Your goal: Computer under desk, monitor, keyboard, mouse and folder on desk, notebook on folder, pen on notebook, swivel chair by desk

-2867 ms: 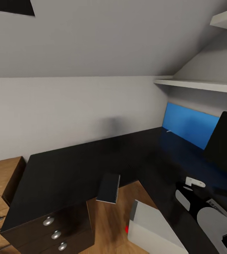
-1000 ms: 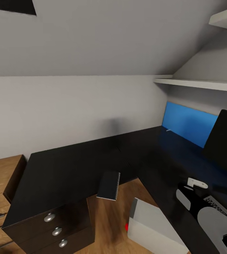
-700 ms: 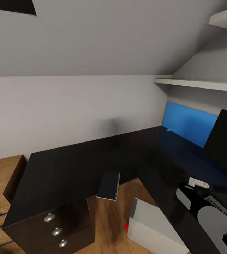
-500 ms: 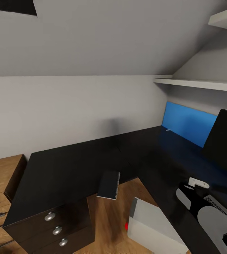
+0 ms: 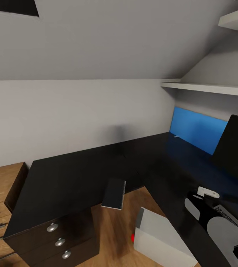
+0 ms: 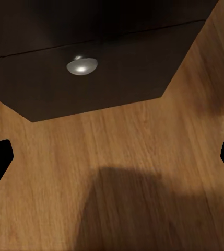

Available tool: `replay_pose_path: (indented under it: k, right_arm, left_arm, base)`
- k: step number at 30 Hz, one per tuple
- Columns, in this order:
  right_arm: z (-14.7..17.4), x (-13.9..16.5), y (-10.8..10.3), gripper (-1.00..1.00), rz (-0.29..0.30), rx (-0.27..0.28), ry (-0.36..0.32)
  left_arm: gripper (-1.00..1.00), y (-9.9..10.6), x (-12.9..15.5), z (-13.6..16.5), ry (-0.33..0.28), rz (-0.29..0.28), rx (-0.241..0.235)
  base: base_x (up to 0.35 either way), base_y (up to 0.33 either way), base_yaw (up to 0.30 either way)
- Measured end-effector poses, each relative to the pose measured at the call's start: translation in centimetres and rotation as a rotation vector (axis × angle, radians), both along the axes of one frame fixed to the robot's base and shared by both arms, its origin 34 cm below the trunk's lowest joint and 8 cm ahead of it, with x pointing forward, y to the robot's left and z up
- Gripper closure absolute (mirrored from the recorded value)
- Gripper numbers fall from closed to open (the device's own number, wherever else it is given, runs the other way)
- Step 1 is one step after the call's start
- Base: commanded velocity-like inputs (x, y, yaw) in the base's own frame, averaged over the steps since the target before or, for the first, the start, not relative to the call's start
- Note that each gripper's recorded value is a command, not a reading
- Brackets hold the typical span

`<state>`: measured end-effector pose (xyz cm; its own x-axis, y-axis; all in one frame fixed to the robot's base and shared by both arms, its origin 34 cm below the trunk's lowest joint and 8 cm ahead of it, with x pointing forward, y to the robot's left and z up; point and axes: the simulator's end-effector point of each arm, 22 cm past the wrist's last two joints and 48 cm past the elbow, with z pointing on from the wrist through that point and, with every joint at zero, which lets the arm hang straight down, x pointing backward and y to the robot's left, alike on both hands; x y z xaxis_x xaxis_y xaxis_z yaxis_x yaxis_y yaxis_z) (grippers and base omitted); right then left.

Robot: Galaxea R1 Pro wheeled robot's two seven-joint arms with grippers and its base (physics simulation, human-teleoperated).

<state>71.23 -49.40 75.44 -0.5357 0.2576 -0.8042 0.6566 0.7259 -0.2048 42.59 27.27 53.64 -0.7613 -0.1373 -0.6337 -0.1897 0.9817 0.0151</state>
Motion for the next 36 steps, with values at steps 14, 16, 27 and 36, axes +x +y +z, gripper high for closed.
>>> replay_pose_path:
  k: [14,16,27,36]
  right_arm:
    - [-1.1,0.0,-0.4,1.0,-0.004,-0.003,-0.003]
    - [-1.5,0.0,-0.4,1.0,-0.004,-0.003,-0.003]
    - [-1.8,0.6,-0.3,1.0,0.019,-0.031,-0.014]
    - [-1.8,0.5,-0.4,1.0,0.015,-0.026,-0.015]
  left_arm:
    - [-1.0,0.0,0.1,-1.3,-0.002,0.008,-0.002]
    - [-1.0,0.0,0.0,-1.6,-0.001,0.008,-0.002]
    - [-1.0,0.1,0.0,-2.8,-0.002,0.008,-0.002]
    - [-1.0,0.0,0.0,-2.8,-0.002,0.007,-0.002]
  base:
    - [0.013,0.0,0.0]
    - [0.0,0.0,0.0]
    - [0.0,0.0,0.0]
    - [0.0,0.0,0.0]
